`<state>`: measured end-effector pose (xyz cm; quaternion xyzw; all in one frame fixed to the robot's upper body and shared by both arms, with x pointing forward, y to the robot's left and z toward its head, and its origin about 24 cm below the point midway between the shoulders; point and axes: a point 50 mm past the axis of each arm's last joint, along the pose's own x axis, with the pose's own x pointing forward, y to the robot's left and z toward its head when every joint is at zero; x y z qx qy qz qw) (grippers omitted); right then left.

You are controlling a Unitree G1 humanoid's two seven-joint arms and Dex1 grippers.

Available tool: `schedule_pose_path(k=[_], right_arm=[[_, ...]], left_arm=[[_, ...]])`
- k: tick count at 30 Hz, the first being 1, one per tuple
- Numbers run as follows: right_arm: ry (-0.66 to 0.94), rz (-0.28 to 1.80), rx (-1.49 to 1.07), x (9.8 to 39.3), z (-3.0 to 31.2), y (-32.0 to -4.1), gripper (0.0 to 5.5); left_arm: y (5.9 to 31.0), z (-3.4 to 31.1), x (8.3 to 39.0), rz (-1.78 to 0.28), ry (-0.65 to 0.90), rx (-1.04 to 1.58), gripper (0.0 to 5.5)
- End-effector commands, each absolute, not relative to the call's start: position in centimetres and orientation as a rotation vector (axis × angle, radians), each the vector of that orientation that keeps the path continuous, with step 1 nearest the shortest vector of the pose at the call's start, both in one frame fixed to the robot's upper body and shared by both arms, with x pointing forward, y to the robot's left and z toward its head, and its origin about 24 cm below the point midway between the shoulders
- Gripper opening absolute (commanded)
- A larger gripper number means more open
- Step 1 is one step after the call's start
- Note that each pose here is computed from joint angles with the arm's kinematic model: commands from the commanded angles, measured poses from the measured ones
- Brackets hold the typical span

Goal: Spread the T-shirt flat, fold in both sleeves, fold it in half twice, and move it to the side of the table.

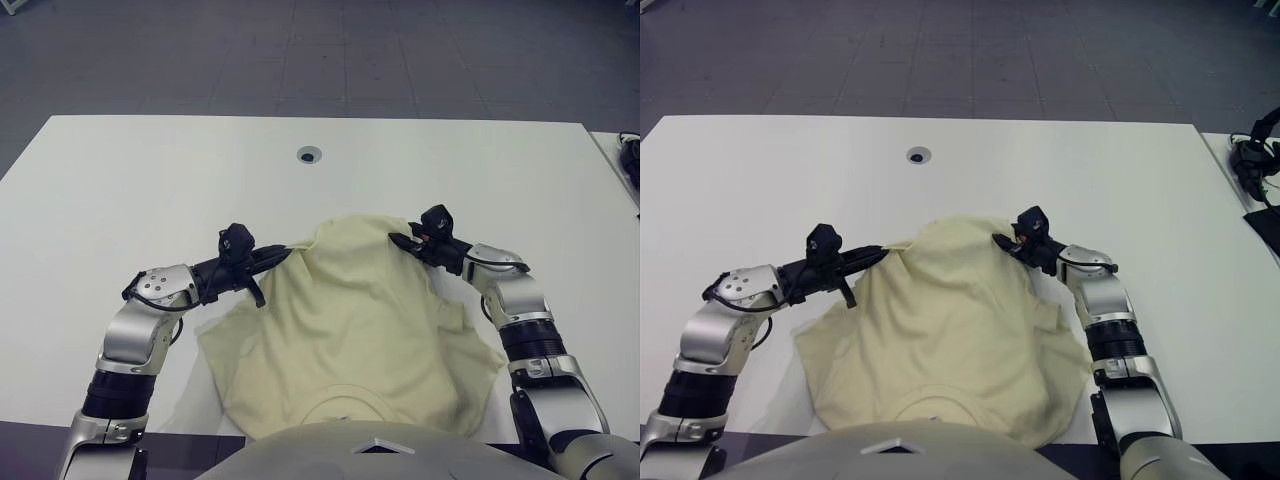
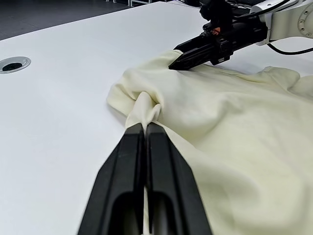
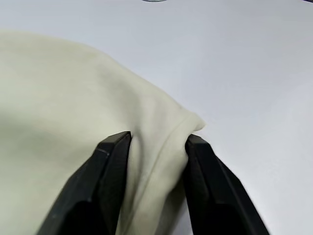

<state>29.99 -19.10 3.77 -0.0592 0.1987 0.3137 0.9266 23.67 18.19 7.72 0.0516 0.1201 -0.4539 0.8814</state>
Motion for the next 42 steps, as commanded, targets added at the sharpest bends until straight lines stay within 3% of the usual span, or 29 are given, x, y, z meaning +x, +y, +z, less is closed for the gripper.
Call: schedule_pose_path(k=[1, 8, 22, 28, 35, 42], right_arm=[[0.4, 0.615, -0.13, 30.1, 3.9, -19.7, 1.08], [0.373, 0.616, -0.126, 29.4, 4.3, -20.4, 0.04], [0.397, 0.52, -0.124, 26.6, 4.0, -24.5, 0.04], [0.331, 0.654, -0.097, 24.5, 5.2, -25.0, 0.04], [0.307, 0.752, -0.1, 23.2, 5.4, -24.5, 0.04], [0.399, 0.748, -0.17, 22.9, 4.4, -24.6, 0.04]], left_arm=[[18.6, 7.1, 23.7, -0.922, 0.271, 0.113, 0.0], [19.6, 6.0, 23.9, -0.867, 0.302, 0.092, 0.0], [22.6, 5.8, 23.6, -0.638, 0.285, -0.013, 0.0], [23.5, 6.0, 23.0, -0.539, 0.268, -0.058, 0.0], [21.9, 6.1, 20.7, -0.659, 0.281, -0.057, 0.0], [22.0, 4.9, 19.5, -0.696, 0.386, 0.038, 0.0]])
